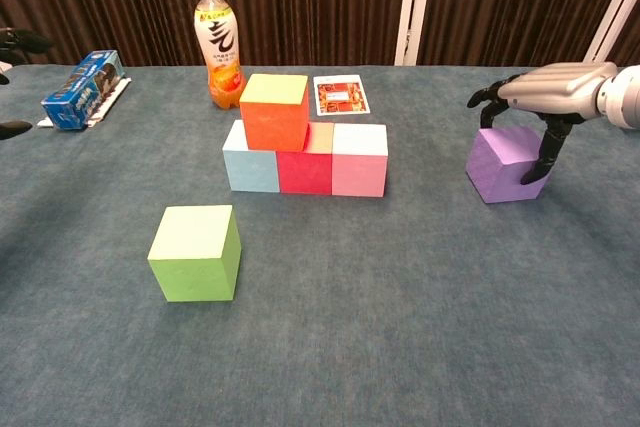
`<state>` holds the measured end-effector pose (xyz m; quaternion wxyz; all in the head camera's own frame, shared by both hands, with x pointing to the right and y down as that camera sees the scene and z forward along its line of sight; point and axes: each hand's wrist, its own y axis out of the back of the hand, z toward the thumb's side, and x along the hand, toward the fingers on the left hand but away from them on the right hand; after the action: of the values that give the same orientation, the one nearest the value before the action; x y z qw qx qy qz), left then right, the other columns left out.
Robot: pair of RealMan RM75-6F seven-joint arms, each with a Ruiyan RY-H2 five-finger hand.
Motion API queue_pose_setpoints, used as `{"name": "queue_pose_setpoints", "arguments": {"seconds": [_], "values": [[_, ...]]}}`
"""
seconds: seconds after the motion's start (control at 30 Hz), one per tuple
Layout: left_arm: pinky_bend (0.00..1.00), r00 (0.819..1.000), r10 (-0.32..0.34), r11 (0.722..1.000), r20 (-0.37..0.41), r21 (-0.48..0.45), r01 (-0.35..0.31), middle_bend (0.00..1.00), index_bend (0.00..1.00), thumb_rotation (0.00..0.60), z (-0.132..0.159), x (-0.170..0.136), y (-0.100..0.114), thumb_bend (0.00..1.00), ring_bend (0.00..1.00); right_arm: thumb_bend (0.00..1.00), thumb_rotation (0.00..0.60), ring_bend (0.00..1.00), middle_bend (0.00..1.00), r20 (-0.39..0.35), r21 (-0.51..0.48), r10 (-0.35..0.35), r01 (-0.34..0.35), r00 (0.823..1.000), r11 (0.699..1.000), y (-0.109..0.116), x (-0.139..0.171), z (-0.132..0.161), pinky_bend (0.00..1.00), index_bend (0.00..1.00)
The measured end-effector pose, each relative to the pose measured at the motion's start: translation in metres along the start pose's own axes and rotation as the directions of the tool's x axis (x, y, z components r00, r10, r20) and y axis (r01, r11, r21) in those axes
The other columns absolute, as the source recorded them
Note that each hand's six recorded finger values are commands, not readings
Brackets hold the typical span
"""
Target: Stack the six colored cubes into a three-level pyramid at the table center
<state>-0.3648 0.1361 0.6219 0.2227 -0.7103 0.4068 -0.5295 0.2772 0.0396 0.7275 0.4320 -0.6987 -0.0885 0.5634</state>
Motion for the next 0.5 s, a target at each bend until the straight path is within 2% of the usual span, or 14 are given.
{"name": "queue_pose_setpoints", "arguments": {"seconds": [0.13,0.3,0.5], "values": [[0.13,1.000,0.009,1.000,0.000,0.012,-0.009,0.00,0.01,0.600,-0.001,-0.002,0.001,0.35,0.00,0.04,0.600,0.00,0.18,0.004,-0.041,-0.021,0.021,1.000,0.999,0.013,0.006,0.002,0.00,0.63],[0.13,1.000,0.015,0.999,0.006,0.042,-0.015,0.00,0.01,0.600,-0.001,-0.004,0.001,0.35,0.00,0.05,0.600,0.00,0.18,0.015,-0.132,-0.041,0.042,0.999,0.990,0.038,0.020,0.009,0.00,0.64],[0.13,0.999,0.031,0.989,0.031,0.141,-0.035,0.00,0.04,0.600,-0.001,-0.006,-0.001,0.34,0.00,0.06,0.600,0.00,0.19,0.051,-0.209,-0.033,0.043,0.998,0.977,0.065,0.030,0.021,0.00,0.62]]}}
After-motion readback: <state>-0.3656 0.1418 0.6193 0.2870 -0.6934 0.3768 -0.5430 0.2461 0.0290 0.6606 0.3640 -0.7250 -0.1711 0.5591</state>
